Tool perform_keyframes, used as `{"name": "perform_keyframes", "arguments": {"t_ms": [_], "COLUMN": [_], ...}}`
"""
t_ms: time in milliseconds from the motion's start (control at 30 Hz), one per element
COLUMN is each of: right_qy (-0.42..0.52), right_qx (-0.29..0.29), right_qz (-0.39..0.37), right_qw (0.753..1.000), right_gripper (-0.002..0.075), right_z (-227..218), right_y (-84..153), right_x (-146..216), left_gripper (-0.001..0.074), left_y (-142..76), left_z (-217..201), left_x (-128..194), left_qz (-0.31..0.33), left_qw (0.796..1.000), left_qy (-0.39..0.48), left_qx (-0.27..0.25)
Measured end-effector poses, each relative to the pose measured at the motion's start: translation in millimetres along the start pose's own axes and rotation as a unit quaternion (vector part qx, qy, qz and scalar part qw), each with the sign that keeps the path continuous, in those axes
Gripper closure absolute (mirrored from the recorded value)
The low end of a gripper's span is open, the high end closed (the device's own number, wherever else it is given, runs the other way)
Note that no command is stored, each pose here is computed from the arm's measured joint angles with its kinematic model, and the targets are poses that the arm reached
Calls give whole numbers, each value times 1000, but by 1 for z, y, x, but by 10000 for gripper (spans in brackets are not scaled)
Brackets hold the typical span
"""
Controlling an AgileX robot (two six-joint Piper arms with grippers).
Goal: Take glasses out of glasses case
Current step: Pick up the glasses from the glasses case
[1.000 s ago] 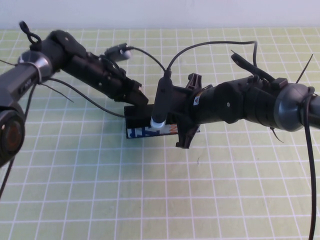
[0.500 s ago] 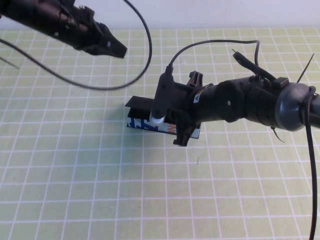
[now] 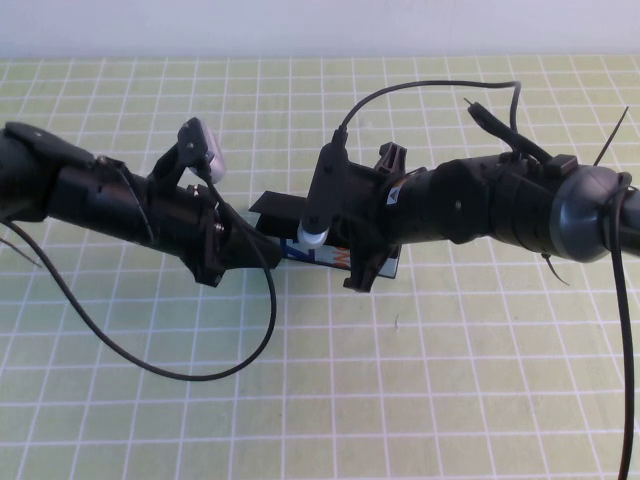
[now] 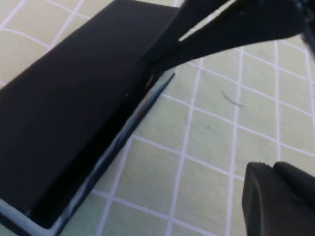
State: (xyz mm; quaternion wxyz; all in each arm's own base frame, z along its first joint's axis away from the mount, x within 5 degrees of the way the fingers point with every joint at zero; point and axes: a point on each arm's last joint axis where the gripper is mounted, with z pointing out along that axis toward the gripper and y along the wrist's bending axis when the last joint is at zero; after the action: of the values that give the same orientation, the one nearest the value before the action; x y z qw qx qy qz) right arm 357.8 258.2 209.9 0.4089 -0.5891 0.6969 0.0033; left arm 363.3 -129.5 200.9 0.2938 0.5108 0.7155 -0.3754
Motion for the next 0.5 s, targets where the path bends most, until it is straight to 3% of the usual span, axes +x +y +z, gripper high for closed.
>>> {"name": "perform_keyframes", "arguments": {"t_ms": [500], "right_qy": [-18], "right_qx": [16], "right_qz": [14], "right_qw": [1000], "right_gripper": [741], "right_z": [-10], "right_y": [-6], "right_x": [-7], "left_gripper": [739], "left_y": [23], "left_z": [13], "left_x": [8], "left_qz": [8], "left_qw": [997], "left_qy": [-51], "left_qx": [-62]}}
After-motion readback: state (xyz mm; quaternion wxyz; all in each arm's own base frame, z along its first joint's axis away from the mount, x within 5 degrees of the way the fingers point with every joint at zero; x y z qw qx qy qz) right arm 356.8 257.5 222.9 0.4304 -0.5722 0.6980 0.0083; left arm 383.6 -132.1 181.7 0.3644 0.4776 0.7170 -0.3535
